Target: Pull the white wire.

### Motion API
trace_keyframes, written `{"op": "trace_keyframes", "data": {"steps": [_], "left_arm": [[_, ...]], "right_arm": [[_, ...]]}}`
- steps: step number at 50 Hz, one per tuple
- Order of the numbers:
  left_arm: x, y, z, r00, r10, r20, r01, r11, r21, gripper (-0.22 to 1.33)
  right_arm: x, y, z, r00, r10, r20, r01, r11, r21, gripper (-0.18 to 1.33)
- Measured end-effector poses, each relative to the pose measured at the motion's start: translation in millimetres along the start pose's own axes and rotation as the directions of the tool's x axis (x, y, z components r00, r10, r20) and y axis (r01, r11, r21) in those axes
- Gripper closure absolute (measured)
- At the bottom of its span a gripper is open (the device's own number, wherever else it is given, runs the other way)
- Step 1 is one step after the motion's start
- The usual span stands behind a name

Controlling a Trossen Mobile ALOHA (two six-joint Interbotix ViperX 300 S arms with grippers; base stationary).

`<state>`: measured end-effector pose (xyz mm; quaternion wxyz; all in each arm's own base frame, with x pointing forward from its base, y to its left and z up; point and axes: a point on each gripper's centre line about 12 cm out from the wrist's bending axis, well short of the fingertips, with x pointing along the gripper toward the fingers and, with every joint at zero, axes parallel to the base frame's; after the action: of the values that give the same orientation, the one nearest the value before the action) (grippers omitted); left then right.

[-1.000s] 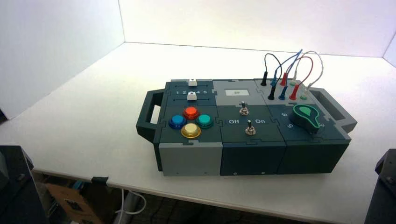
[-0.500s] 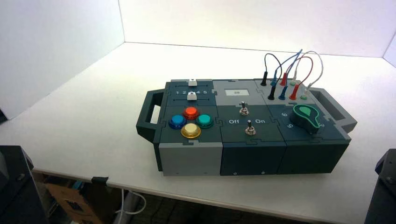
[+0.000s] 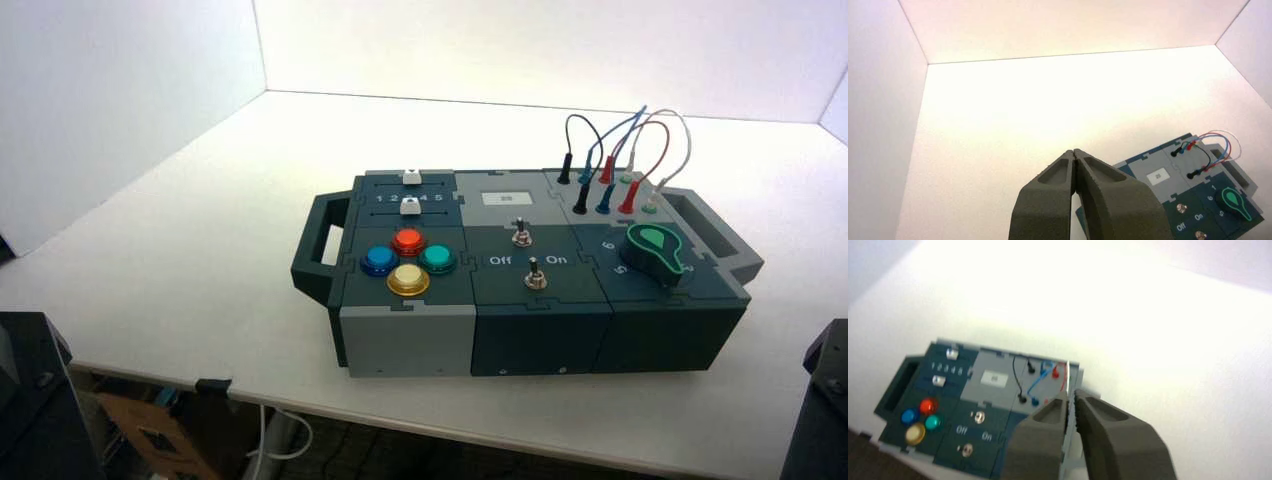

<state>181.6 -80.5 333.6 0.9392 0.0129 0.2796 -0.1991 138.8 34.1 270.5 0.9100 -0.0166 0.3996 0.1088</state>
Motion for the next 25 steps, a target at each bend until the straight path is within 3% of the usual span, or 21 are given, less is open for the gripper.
{"op": "trace_keyframes", "data": {"steps": [6,12,16,19,25], "left_arm": [[0,0.0,1.3,1.000,0.000,0.011,0.000,1.000,0.002,1.28],[0,0.3,2.0,1.000,0.001,0.017,-0.001,1.000,0.004,1.28],[0,0.3,2.7,1.000,0.001,0.023,-0.001,1.000,0.004,1.28],[1,0.4,2.7,1.000,0.001,0.025,-0.001,1.000,0.004,1.27],[1,0.1,3.9,1.000,0.000,0.031,0.000,1.000,0.004,1.27]], "right_arm": [[10,1.0,3.8,0.994,0.010,-0.108,-0.008,0.9999,0.012,0.74],[17,4.5,5.3,0.980,0.041,-0.196,-0.030,0.9979,0.058,0.72],[13,7.6,4.9,0.974,0.066,-0.218,-0.045,0.9943,0.096,0.58],[11,10.2,2.3,0.967,0.086,-0.239,-0.057,0.9904,0.126,0.40],[10,13.4,-2.0,0.954,0.113,-0.278,-0.071,0.9849,0.158,0.38]]}}
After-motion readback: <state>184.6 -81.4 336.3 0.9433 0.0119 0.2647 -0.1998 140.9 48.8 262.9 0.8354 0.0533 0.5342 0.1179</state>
